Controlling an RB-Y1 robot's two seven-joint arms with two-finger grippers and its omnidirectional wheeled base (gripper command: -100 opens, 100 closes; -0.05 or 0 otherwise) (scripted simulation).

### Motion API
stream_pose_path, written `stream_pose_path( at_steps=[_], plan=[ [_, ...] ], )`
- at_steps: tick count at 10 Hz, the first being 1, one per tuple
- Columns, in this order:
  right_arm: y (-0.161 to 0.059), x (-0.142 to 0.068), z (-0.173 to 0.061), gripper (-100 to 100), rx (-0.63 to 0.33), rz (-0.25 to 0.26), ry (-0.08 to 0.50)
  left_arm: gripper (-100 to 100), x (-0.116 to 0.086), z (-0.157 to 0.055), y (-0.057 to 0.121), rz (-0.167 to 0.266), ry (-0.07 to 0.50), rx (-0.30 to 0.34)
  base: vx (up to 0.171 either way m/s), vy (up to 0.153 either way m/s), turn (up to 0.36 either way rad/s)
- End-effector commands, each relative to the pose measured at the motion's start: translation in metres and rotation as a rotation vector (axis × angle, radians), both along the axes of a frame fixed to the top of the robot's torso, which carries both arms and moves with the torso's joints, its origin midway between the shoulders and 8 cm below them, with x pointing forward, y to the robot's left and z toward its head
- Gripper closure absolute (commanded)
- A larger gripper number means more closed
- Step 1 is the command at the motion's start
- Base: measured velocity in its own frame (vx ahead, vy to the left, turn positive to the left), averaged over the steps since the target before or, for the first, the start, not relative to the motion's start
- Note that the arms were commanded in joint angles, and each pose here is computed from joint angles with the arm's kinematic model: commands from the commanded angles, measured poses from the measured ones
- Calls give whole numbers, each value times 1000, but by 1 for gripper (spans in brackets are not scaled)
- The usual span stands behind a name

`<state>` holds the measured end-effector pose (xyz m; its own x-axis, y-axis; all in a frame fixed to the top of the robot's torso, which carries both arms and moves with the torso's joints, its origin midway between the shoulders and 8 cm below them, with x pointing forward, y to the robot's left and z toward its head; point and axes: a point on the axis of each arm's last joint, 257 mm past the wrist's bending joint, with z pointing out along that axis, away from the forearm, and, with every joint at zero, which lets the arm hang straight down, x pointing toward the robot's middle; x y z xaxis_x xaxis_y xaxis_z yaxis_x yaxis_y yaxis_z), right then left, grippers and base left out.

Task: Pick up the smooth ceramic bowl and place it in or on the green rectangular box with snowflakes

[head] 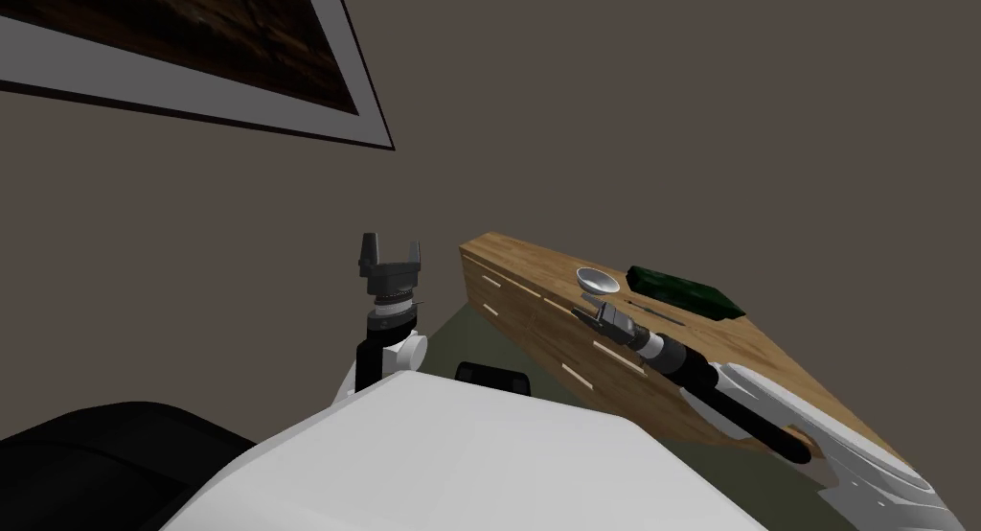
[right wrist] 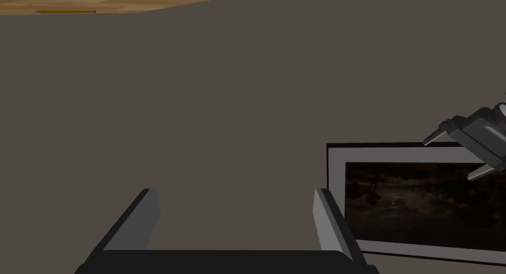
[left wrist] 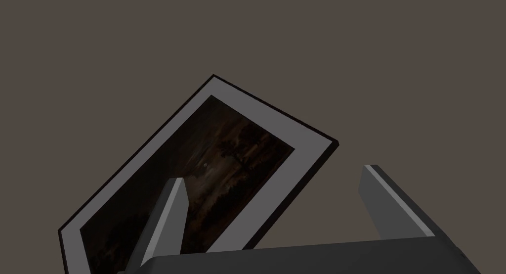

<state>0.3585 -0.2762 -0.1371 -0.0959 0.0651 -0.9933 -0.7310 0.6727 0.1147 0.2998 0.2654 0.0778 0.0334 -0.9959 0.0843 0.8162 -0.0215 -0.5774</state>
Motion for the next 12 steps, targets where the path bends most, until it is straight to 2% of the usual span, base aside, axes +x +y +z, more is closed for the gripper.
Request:
stream_pose_path(
  at_steps=[1, 2, 3, 4, 5, 6, 7, 8, 9, 10, 11, 12],
  plan=[
    [-12, 2, -13, -100, -106, 9, -1, 0, 0, 0, 0, 0, 0, 0, 24, 90, 90],
    [-14, 2, -13, -100, -132, 20, 3, 0, 0, 0, 0, 0, 0, 0, 25, 75, 46],
    [-27, 5, -24, -100, -213, 23, 3, 0, 0, 0, 0, 0, 0, 0, 22, 71, 111],
    [-30, 5, -23, -100, -236, 33, 6, 0, 0, 0, 0, 0, 0, 0, 14, 59, 43],
    [-44, 7, -34, -100, -318, 35, 8, 0, 0, 0, 0, 0, 0, 0, 30, 65, 76],
    [-46, 7, -33, -100, -339, 44, 10, 0, 0, 0, 0, 0, 0, 0, 23, 56, 53],
    [-63, 9, -42, -100, -422, 47, 14, 0, 0, 0, 0, 0, 0, 0, 24, 61, 89],
    [-65, 9, -41, -100, -438, 54, 16, 0, 0, 0, 0, 0, 0, 0, 20, 50, 48],
    [-82, 11, -50, -100, -519, 56, 22, 0, 0, 0, 0, 0, 0, 0, 28, 52, 86],
    [-84, 11, -48, -100, -535, 62, 23, 0, 0, 0, 0, 0, 0, 0, 28, 37, 41],
    [-103, 13, -56, -100, -615, 64, 31, 0, 0, 0, 0, 0, 0, 0, 32, 42, 95],
    [-105, 13, -54, -100, -628, 69, 32, 0, 0, 0, 0, 0, 0, 0, 23, 29, 40]
  ],
)
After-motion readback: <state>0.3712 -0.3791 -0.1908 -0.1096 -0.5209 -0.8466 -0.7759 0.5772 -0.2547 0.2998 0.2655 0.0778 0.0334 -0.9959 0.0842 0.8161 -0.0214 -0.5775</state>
